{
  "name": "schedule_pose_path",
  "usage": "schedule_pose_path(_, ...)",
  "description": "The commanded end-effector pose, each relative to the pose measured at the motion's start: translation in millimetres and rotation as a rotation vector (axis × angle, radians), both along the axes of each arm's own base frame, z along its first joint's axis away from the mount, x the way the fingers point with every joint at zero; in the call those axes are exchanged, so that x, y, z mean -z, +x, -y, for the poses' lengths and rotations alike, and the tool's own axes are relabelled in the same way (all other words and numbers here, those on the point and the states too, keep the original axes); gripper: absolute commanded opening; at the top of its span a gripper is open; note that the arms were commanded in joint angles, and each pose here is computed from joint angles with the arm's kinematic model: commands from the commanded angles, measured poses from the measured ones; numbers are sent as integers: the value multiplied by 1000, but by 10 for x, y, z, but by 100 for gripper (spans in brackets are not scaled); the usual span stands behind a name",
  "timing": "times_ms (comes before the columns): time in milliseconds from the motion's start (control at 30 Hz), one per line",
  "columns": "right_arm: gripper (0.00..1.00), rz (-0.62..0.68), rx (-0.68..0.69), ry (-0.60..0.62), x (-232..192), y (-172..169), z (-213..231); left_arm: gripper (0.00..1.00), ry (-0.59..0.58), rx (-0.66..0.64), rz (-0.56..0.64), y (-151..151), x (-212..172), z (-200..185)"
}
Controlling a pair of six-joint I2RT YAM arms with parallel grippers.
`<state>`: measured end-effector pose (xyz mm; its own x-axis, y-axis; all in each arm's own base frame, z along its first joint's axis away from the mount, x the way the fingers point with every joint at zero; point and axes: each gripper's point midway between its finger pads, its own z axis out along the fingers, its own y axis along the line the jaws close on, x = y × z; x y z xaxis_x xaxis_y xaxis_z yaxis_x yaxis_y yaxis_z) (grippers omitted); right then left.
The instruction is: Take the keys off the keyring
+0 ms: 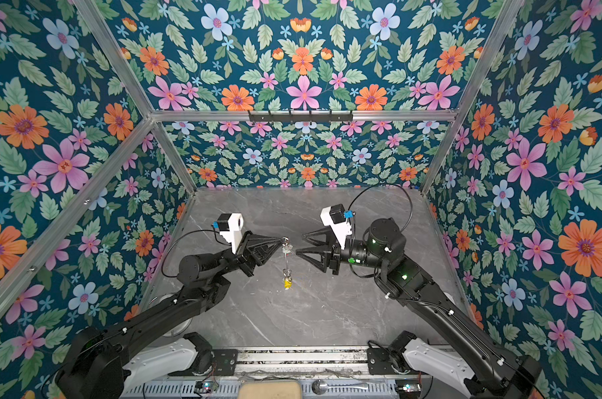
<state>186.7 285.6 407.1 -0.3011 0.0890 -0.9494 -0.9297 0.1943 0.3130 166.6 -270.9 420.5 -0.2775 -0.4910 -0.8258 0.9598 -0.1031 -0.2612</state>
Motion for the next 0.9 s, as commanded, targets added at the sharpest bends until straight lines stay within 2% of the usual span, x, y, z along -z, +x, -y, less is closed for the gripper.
schedule_pose_path(0,56,-4,17,143,-312,88,-24,0,-65,-31,51,-24,-129,-81)
schedule_pose_path(233,52,-7,-40,191,-338,48,-173,0,-79,-93,25,84,-111,-105)
schedule_pose_path(467,35,-27,-65,171,-266,45,-279,0,-80,-122,13,117,-89,-123)
schedule_pose_path(867,13,-39,-64,167,-205,56,-329,0,-71,-121,8,123,-52,-108)
